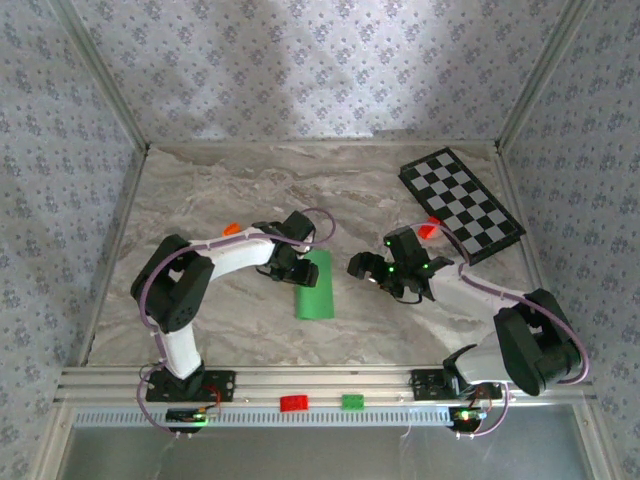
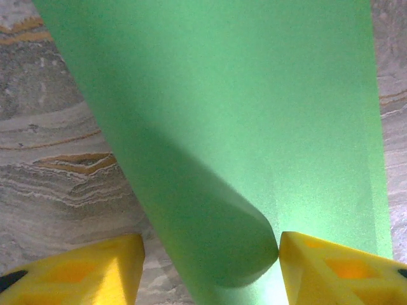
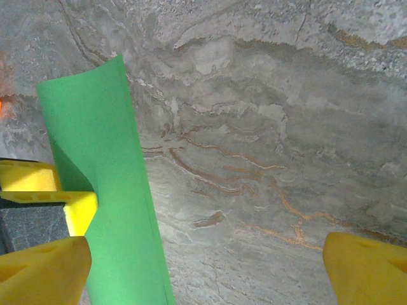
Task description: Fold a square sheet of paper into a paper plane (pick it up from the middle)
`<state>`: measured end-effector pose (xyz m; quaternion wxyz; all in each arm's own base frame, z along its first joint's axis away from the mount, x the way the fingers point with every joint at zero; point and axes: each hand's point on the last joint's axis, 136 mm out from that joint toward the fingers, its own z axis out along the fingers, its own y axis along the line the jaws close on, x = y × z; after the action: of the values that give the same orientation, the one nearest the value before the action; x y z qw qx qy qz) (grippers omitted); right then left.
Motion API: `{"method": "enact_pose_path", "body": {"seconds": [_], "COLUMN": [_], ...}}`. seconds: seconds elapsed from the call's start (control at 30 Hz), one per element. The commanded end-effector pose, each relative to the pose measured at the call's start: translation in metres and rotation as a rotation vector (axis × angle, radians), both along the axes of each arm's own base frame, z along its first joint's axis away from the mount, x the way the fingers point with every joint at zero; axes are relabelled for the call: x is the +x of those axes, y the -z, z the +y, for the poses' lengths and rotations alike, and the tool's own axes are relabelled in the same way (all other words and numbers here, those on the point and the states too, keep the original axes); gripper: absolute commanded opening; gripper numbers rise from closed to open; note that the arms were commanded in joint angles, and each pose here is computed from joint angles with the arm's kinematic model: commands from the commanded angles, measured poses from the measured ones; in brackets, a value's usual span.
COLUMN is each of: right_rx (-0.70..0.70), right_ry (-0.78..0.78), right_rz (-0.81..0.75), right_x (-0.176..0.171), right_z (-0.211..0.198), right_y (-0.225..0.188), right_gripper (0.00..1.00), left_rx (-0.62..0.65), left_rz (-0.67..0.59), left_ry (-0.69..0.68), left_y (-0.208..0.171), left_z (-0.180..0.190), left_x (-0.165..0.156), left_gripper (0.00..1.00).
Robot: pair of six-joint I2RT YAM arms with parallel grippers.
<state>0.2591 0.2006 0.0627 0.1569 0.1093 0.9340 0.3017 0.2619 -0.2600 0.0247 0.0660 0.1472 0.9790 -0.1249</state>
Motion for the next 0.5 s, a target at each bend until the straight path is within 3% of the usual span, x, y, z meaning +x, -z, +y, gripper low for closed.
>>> {"method": "enact_pose_path", "body": {"seconds": [0.0,0.47], "right_rx": [-0.005,-0.004], "right_ry": [-0.016,-0.021], "right_rz": [0.002,0.006], "right_x": [-0.0004,0.0011], "right_z": [0.0033,0.0054], "right_y": [0.0003,0.0005], "right_gripper": [0.96,0.96], "left_rx": [-0.02,-0.032], "left_rz": [0.014,0.016], "left_ry": [-0.028,0.019], "left_y": [0.0057,0.0085], "left_z": [-0.0061,-0.0127], "left_x": [0.0075,0.0082], "left_gripper": [0.59,0.61]}}
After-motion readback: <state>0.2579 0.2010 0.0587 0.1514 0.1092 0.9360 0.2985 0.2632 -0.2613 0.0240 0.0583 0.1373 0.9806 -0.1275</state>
